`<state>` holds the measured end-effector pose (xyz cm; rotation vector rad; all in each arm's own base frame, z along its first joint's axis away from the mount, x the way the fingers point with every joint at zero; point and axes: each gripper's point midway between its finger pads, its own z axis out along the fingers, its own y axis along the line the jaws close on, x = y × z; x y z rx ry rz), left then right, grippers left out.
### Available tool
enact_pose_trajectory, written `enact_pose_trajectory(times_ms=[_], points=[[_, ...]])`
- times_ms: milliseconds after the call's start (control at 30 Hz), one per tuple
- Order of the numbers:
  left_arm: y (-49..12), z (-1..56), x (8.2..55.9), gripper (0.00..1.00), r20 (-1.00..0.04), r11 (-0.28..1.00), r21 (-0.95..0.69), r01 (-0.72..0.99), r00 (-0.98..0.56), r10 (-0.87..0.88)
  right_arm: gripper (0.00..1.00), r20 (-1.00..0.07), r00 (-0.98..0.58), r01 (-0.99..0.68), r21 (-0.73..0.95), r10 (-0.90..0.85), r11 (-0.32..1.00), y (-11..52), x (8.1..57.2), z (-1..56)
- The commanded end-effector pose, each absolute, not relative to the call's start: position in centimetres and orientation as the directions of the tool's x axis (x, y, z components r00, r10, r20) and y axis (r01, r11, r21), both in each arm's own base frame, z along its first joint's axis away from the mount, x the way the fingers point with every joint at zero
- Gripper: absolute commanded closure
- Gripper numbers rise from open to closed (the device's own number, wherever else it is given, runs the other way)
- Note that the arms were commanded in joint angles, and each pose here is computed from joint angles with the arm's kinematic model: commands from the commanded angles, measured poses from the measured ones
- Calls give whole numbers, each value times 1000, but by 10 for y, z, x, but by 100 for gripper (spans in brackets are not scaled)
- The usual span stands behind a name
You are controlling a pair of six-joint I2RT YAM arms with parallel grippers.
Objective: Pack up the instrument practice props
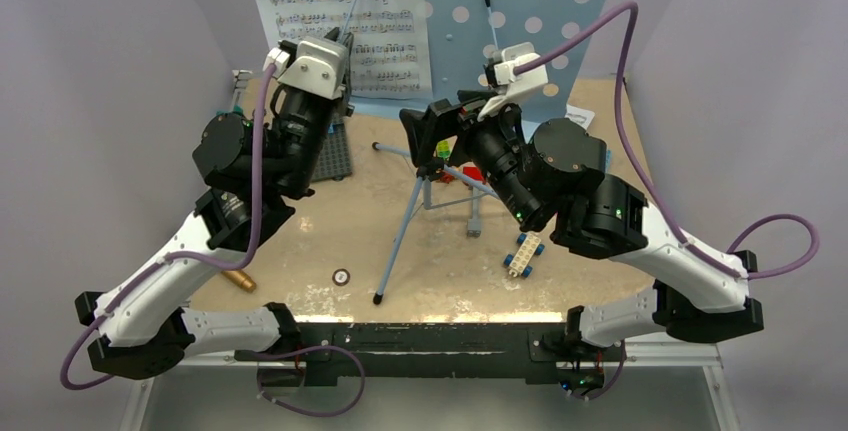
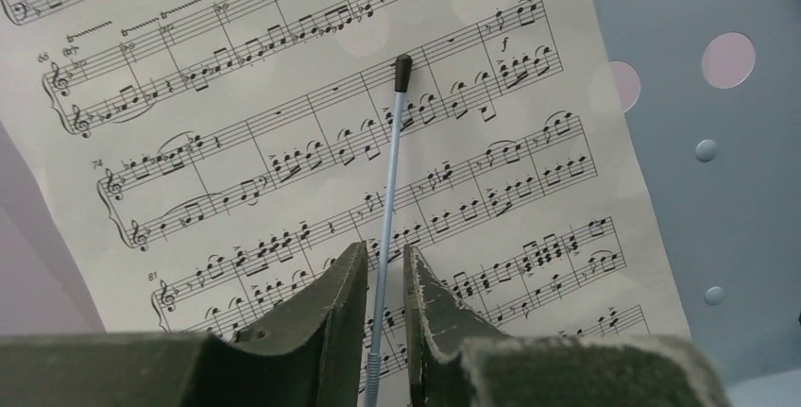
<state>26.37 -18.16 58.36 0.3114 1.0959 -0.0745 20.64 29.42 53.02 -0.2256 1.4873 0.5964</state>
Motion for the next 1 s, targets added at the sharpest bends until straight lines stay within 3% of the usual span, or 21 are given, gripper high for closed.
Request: enact_pose_trajectory(times_ms=[0, 267, 600, 967], points=[[-185, 588, 262, 81, -879, 949, 203, 240, 472, 68, 3, -959, -3, -501, 248, 285, 829, 281, 204, 545], [-189, 590, 252, 100, -862, 933, 204, 296, 506, 28, 2, -956, -3, -529, 250, 292, 811, 281, 200, 549], [-193, 594, 227, 100, -823, 889, 217, 403, 566, -55, 1, -954, 13, -546, 244, 300, 802, 281, 198, 555], [-191, 591, 225, 100, -821, 888, 218, 406, 568, -58, 1, -958, 62, -538, 205, 281, 818, 294, 209, 562]])
